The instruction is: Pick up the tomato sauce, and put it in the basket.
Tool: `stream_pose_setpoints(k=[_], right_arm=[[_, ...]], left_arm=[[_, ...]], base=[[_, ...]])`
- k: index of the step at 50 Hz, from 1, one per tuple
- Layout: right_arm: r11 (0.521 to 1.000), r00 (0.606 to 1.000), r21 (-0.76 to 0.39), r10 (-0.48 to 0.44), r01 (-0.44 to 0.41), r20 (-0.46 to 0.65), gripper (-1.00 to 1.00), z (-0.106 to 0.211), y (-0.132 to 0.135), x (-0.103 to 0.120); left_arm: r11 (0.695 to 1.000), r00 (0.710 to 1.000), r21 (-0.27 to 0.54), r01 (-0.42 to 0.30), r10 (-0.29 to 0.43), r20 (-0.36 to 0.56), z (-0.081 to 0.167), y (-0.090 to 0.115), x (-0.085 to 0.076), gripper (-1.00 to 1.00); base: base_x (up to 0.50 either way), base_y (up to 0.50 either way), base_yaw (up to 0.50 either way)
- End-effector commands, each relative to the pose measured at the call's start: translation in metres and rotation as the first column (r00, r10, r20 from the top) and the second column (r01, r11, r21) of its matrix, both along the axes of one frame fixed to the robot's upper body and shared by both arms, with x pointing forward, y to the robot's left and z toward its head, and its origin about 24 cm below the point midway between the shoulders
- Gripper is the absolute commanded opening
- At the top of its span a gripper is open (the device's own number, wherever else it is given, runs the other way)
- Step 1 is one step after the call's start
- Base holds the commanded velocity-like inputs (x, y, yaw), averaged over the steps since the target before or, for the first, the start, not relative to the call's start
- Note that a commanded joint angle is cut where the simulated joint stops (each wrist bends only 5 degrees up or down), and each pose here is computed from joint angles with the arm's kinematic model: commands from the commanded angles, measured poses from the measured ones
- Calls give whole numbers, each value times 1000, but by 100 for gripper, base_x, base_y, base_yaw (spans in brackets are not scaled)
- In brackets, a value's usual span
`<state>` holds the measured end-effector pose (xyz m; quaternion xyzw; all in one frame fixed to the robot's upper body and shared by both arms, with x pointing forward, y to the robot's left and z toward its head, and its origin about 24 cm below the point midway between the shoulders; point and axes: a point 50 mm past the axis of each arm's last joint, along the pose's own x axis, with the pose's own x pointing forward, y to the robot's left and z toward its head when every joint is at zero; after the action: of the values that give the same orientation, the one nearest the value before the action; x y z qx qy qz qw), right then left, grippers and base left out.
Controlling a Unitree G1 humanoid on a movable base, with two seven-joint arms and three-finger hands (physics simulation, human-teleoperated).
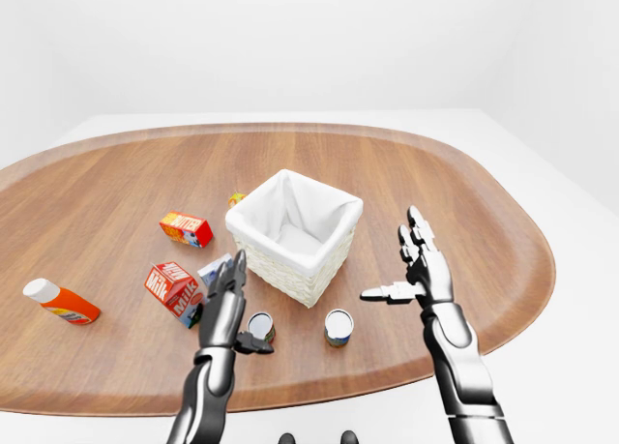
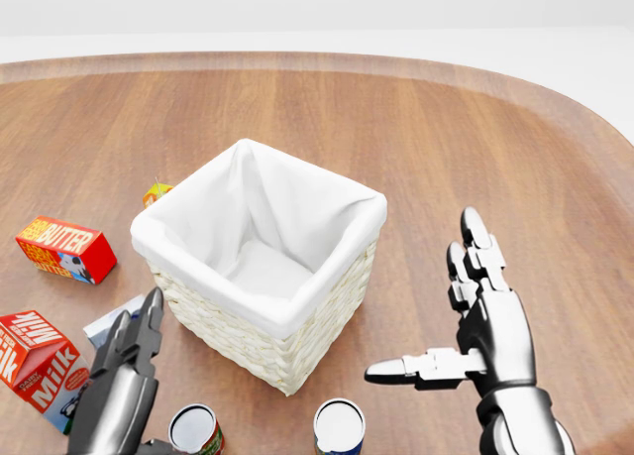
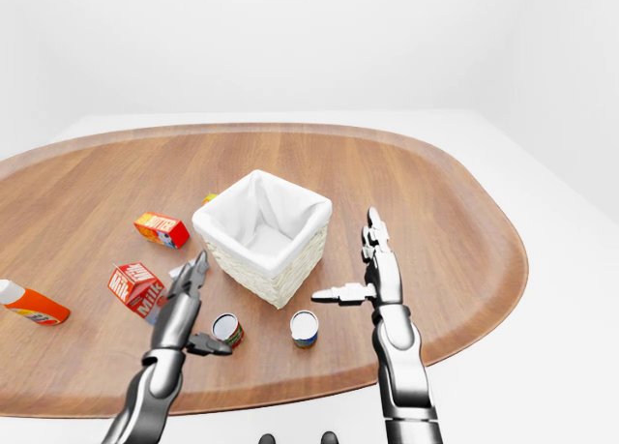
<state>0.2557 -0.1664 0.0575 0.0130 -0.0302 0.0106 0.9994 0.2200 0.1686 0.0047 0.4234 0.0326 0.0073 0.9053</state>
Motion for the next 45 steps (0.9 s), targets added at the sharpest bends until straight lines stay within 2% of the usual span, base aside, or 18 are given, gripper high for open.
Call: stream_pose_setpoints(k=[1, 45], right_arm=[[1000, 1000, 0, -1, 1, -1, 100, 0, 0, 0], [1000, 1000, -2, -2, 2, -3, 100, -1, -1, 0]], left_arm=[[1000, 1000, 9, -1, 1, -7, -3, -1, 0, 100], [999, 999, 43, -1, 2, -42, -18, -5, -1, 100]], base=[[0, 0, 0], [0, 0, 0]])
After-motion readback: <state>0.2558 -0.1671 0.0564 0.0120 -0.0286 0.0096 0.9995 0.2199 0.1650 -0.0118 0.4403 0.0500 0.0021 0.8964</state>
